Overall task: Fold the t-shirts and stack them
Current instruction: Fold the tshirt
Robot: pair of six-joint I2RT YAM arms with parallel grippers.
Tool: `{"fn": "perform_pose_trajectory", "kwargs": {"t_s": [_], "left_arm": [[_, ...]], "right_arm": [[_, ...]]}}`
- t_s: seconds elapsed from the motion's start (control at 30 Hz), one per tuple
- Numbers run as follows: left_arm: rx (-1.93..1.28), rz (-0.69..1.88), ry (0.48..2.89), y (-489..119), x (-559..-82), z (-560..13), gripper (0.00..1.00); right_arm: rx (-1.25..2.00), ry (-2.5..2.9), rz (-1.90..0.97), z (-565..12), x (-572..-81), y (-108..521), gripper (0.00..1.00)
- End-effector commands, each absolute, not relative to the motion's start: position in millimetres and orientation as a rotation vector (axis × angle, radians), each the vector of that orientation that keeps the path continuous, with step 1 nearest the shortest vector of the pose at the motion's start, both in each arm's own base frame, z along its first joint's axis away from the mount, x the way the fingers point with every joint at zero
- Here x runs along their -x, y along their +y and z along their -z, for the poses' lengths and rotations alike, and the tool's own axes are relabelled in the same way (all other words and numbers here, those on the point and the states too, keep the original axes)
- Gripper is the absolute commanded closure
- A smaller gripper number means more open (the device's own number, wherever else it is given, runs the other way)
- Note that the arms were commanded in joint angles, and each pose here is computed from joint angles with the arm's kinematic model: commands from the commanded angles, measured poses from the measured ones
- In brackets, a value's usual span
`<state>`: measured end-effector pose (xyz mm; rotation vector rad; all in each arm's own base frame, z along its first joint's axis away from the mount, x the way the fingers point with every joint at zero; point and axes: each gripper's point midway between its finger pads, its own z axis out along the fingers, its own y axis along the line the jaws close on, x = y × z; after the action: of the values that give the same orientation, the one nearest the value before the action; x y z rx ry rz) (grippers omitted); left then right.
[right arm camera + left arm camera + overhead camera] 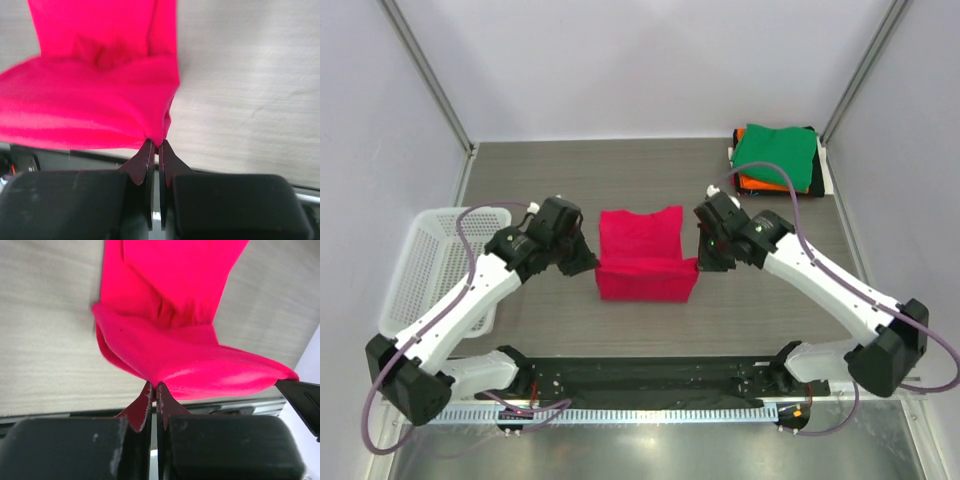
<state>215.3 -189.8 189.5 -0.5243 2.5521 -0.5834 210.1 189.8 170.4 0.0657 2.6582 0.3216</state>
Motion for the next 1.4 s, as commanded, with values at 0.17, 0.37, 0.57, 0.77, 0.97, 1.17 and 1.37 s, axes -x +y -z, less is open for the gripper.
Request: {"fn": "perform_pose_trajectory", "kwargs": {"t_s": [0.17, 0.37, 0.57, 0.77, 0.97, 1.17, 1.37], "left_arm": [[0.501, 0.608, 2.558, -182.4, -278.3, -194.6, 1.0], [0.488, 0.616, 2.583, -180.2, -322.5, -191.3, 1.0], [0.506, 0.605, 2.617, -174.8, -364.6, -176.5, 1.0], [0.531, 0.582, 2.68, -169.3, -396.9, -145.0, 1.0], [0.575, 0.517, 2.724, -151.2, -431.9, -107.4, 0.97], [0.619, 0.431, 2.779, -129.7, -468.5, -90.2, 0.37], [0.575, 0.438, 2.687, -130.0, -461.3, -141.7, 0.25]], "right_arm": [[0.049, 2.662, -0.144, -177.1, -276.9, 167.6, 0.99], [0.056, 2.682, -0.117, -170.3, -324.1, 169.6, 0.99], [0.043, 2.698, -0.117, -158.8, -369.3, 172.4, 0.99], [0.048, 2.716, -0.14, -139.0, -413.1, 182.2, 0.99], [0.038, 2.721, -0.149, -117.1, -451.8, 183.9, 0.99], [0.083, 2.659, -0.289, -115.7, -506.2, 198.8, 0.11], [0.044, 2.61, -0.511, -131.1, -447.1, 203.6, 0.0]]}}
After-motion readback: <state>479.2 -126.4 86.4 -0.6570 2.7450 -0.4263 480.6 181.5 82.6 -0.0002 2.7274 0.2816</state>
